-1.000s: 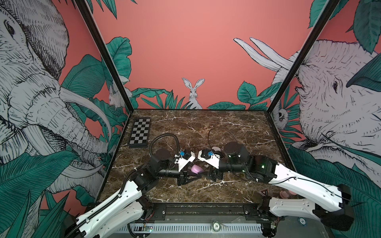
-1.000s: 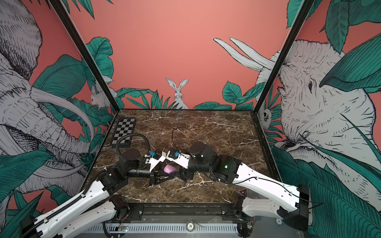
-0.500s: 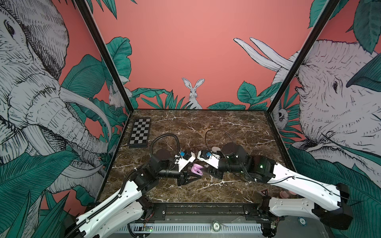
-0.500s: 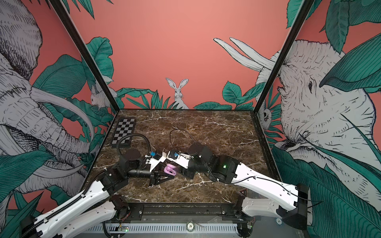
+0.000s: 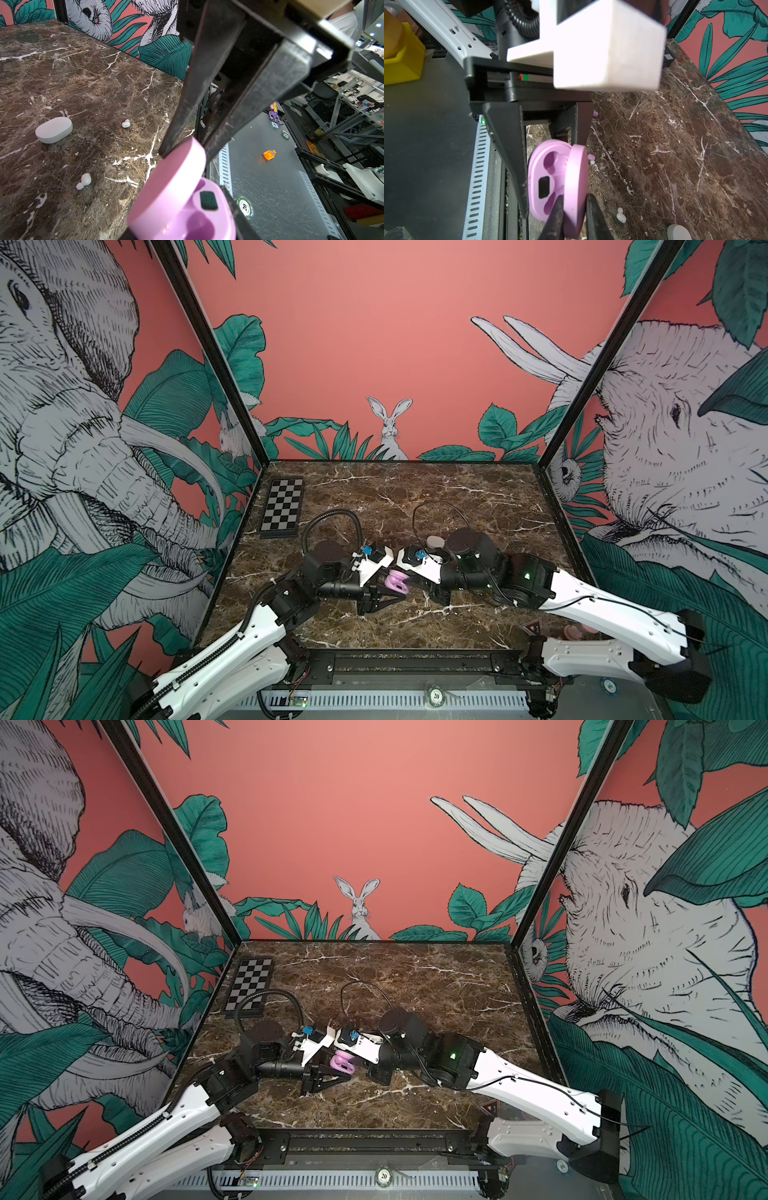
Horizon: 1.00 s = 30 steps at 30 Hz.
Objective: Insert the wireless bluetooth earbuds into the charging case
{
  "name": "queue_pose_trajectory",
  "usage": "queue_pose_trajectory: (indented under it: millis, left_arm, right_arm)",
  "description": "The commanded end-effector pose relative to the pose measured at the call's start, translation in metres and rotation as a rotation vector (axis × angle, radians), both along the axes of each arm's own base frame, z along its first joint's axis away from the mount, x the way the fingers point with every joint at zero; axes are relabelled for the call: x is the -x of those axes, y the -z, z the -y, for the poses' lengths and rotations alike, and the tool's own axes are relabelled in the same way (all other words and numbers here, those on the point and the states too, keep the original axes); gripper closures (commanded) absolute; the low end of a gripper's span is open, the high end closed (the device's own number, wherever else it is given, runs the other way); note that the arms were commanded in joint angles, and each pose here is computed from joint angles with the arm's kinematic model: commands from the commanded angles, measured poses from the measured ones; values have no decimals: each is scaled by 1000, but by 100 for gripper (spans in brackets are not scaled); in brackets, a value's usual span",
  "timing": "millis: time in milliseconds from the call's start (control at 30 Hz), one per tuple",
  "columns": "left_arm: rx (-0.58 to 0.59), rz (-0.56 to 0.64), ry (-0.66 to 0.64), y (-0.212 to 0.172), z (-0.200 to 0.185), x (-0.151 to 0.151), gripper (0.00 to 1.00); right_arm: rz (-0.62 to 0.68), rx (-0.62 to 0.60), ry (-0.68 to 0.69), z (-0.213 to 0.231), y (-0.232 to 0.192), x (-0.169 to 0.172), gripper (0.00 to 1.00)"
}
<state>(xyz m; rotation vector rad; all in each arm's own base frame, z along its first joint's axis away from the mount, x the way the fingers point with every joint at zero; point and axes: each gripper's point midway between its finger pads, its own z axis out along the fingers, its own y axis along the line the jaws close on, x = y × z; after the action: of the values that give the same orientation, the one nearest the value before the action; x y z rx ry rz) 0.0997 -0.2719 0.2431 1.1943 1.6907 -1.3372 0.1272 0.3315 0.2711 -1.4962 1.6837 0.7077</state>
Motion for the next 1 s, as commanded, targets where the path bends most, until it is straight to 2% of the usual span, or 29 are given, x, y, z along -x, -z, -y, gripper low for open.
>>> queue_pose_trajectory:
  millis: [0, 333, 433, 600, 733, 800, 833, 967]
  left_arm:
    - [37, 41, 19, -14, 1, 2, 100]
    - [11, 39, -26, -12, 1, -6, 100]
    - [5, 32, -34, -10, 2, -8, 76]
    - [9, 56, -53, -11, 0, -11, 53]
    - [26, 97, -85, -16, -4, -13, 29]
    - [26, 122, -114, -19, -8, -16, 8]
    - [23, 131, -124, -19, -9, -16, 1]
    - [-22, 196, -135, -24, -22, -11, 1]
  right_arm:
    - [-2, -33, -11, -8, -13, 0, 86]
    - [13, -36, 5, -8, -19, -4, 100]
    - [19, -39, 8, -7, -21, -5, 100]
    - [45, -42, 39, -6, -26, -11, 100]
    - [92, -12, 97, -1, -27, -24, 100]
    - [117, 6, 134, 2, -27, -32, 100]
    - [133, 13, 156, 3, -28, -36, 100]
    - [195, 36, 212, 8, -33, -50, 100]
